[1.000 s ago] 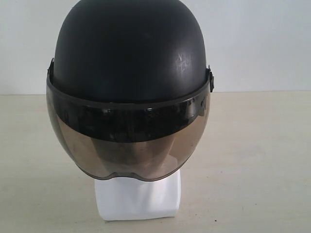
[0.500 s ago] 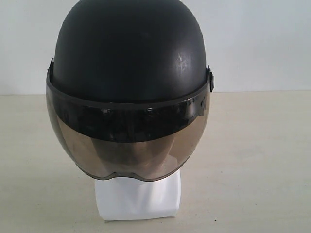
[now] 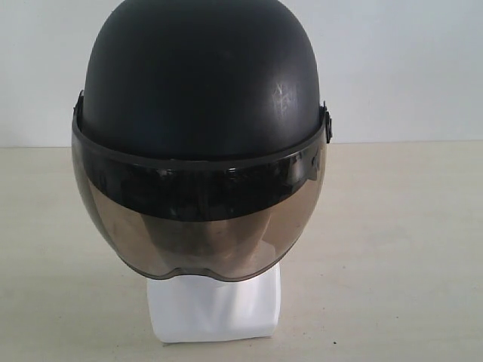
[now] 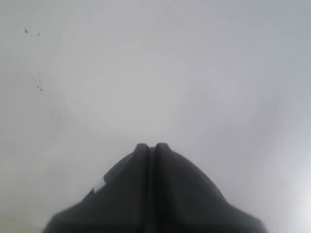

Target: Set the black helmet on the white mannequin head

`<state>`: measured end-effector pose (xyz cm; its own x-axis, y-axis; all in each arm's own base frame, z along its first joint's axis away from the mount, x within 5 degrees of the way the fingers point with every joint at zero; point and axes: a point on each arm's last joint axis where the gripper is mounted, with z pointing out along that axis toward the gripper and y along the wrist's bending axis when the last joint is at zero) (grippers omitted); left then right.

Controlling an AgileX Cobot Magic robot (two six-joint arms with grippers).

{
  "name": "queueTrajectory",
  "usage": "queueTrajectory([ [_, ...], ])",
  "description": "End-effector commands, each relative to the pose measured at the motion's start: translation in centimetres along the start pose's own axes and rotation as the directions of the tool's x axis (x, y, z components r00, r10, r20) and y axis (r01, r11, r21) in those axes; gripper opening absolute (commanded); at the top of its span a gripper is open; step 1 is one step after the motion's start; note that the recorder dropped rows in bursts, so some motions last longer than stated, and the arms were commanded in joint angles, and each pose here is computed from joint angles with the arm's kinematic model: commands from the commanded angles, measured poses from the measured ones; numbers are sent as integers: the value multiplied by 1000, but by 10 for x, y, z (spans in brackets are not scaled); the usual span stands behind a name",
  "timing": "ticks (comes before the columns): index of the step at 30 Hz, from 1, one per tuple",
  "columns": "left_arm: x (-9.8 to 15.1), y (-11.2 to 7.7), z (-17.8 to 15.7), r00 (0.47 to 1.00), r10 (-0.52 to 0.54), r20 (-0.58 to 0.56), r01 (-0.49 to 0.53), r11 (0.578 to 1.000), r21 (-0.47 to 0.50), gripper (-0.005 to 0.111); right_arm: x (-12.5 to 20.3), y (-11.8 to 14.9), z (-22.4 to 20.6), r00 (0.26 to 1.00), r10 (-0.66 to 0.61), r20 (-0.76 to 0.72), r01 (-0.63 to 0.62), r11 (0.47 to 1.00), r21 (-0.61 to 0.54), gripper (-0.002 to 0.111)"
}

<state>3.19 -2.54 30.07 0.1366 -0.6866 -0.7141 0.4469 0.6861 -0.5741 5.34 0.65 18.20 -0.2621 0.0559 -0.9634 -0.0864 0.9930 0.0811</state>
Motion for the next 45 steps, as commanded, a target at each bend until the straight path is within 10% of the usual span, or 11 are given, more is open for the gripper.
queueTrajectory([
  [1,-12,9,-2,918,388,84,-375,917,-137,4,-1,0,0,1000,-4,9,4,1000,-3,0],
  [4,-16,18,-4,744,668,2,-644,718,-264,4,-1,0,0,1000,-4,9,4,1000,-3,0],
  [10,2,40,-8,664,695,-275,-747,603,-280,4,-1,0,0,1000,-4,9,4,1000,-3,0],
  [22,60,91,-28,687,519,-508,-703,650,-287,4,-1,0,0,1000,-4,11,4,1000,-3,0],
  [45,68,93,-32,730,399,-554,-627,713,-314,4,-1,0,0,1000,-4,11,4,1000,-3,0],
])
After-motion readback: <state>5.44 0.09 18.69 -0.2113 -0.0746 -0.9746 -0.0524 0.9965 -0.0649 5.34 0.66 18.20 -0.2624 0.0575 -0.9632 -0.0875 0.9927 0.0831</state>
